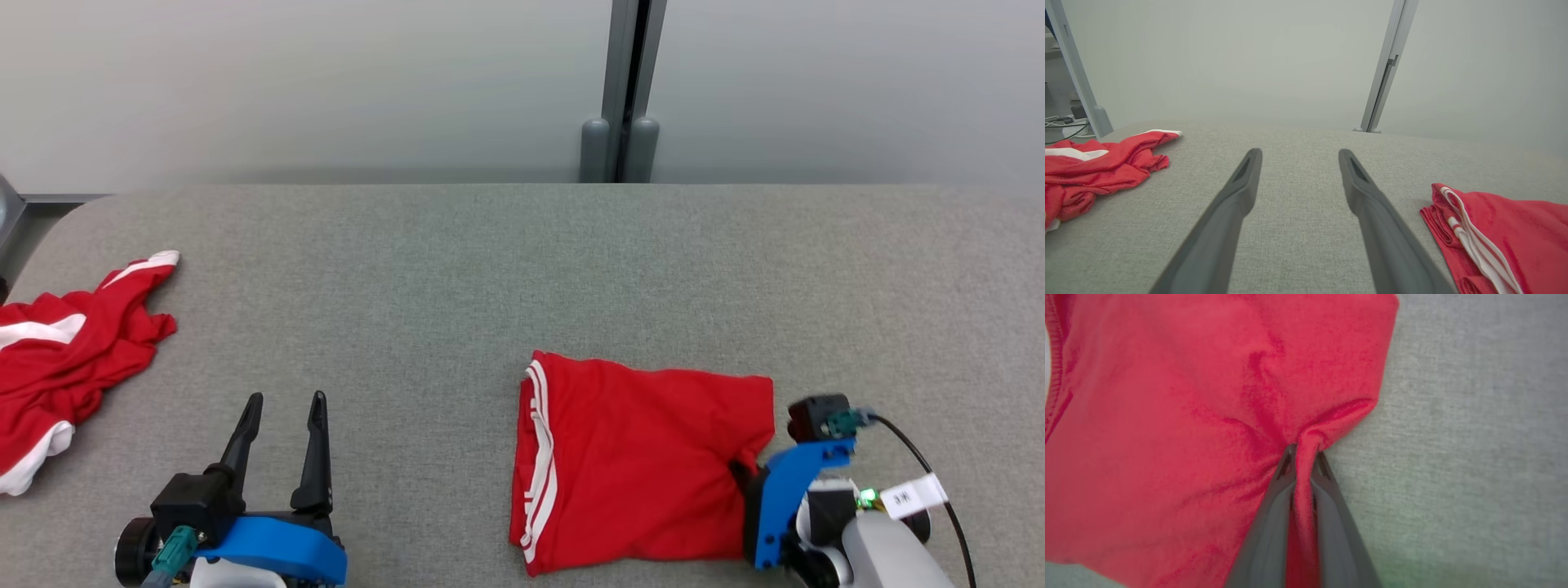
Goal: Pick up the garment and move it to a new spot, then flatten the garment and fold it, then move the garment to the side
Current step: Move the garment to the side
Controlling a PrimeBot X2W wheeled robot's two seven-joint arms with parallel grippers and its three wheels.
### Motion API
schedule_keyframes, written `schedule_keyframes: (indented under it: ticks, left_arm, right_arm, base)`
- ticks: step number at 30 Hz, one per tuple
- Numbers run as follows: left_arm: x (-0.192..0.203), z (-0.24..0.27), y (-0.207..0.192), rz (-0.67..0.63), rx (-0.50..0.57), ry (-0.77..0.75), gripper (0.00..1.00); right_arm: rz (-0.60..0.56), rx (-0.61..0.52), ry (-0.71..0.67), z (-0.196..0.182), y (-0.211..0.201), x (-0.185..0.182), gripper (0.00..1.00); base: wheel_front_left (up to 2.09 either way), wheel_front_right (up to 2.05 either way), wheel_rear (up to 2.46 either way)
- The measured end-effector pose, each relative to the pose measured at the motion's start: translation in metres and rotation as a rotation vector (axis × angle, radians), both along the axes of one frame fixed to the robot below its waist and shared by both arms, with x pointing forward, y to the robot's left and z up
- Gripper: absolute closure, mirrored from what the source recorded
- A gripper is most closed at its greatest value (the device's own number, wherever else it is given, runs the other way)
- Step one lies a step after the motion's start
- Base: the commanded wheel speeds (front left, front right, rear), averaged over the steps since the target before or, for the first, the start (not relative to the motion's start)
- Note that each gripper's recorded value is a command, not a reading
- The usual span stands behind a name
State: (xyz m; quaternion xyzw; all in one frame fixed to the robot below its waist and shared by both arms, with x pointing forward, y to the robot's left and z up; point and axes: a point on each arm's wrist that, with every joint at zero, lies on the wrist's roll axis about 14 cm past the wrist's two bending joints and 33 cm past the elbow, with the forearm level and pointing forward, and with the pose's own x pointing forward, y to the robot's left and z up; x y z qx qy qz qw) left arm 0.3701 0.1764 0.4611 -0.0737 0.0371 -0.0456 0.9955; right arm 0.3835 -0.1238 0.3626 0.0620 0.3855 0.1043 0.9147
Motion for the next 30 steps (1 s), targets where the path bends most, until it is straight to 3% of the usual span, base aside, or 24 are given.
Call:
schedule_keyframes:
  ticks: [8,16,23,30]
  left_arm:
    - [0.028,-0.004,-0.021,-0.063,-0.010,-0.001,0.00]
    - [0.072,-0.020,-0.051,-0.155,-0.007,0.005,0.00]
    - [0.103,-0.044,-0.074,-0.230,0.001,0.020,0.00]
    - [0.128,-0.049,-0.091,-0.298,0.021,-0.014,0.00]
  right_arm:
    - [0.092,-0.245,-0.177,0.054,-0.044,0.074,1.00]
    - [0.015,-0.482,-0.321,0.106,-0.146,0.141,1.00]
    - [-0.144,-0.614,-0.334,0.121,-0.238,0.155,1.00]
    - [-0.228,-0.705,-0.349,0.127,-0.289,0.147,1.00]
  base:
    - [0.00,0.00,0.00]
    - [0.00,0.00,0.00]
    - [0.00,0.00,0.00]
    - [0.00,0.00,0.00]
